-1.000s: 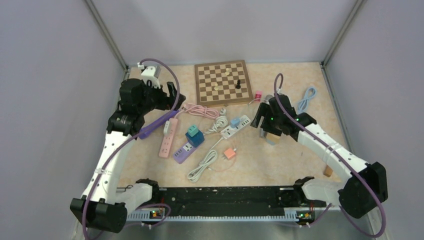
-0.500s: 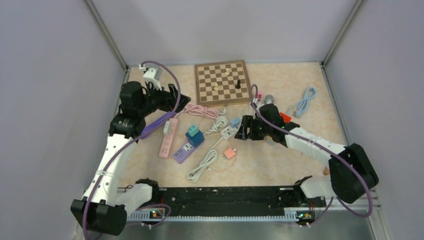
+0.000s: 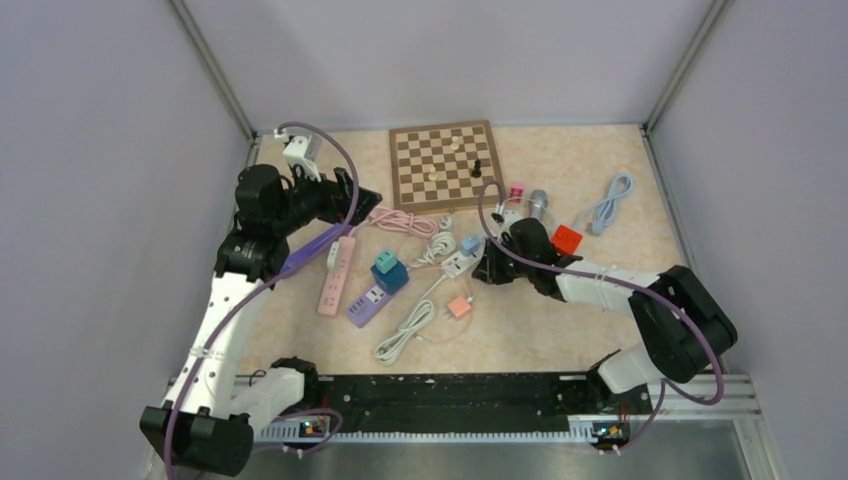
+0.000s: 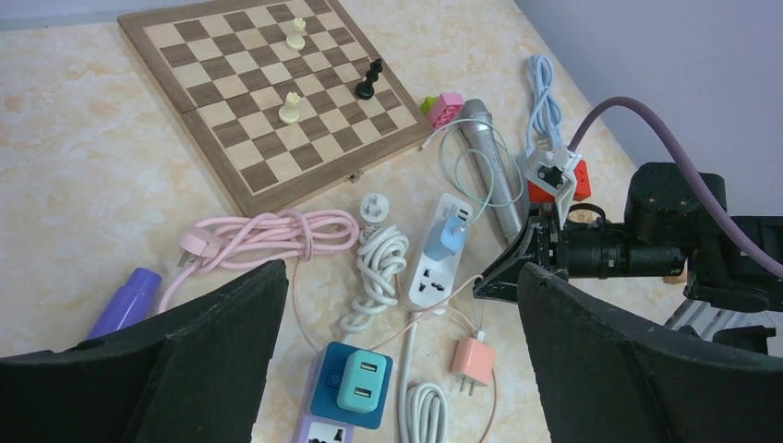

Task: Insert the plug

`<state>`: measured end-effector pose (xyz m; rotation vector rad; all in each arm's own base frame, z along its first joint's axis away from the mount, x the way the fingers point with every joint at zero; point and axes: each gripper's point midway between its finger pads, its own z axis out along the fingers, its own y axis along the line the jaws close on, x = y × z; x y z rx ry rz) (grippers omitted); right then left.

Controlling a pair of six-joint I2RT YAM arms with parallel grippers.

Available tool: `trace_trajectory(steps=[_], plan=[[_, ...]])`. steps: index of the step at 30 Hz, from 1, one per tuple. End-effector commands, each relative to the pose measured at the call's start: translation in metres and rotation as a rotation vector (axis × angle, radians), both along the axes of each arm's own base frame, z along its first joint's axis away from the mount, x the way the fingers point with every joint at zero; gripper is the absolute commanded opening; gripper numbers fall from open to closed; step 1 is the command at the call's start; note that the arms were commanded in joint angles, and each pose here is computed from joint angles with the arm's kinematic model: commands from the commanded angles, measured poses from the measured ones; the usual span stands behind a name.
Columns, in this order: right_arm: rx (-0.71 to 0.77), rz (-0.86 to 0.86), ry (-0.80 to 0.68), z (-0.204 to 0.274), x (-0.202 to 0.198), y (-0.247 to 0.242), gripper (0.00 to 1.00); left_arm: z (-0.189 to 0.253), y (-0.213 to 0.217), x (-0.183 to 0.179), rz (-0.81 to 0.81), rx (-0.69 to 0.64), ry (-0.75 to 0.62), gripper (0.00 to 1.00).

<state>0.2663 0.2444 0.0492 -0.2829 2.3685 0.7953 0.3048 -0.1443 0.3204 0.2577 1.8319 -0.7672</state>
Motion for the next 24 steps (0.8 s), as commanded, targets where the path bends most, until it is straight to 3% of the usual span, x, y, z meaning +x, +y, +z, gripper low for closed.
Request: trace_trajectory(steps=[1,3,11,19,24], plan=[[0.101,0.038,-0.154,0.051,0.017,0.020,0.11,0.025,-0.002,-0.005,-0.010,-0.035,-0.094,0.99],[0.116,0.048,-0.173,0.068,0.017,0.022,0.00,0.025,-0.002,-0.005,-0.009,-0.046,-0.090,0.99],[0.190,0.107,-0.317,0.158,0.007,0.022,0.00,0.026,-0.015,-0.015,-0.077,-0.129,-0.092,0.98],[0.215,0.218,-0.406,0.230,-0.011,0.023,0.00,0.039,-0.051,-0.038,-0.295,-0.193,-0.193,0.91],[0.232,0.273,-0.448,0.261,-0.018,0.025,0.00,0.041,-0.095,-0.053,-0.452,-0.163,-0.246,0.88]])
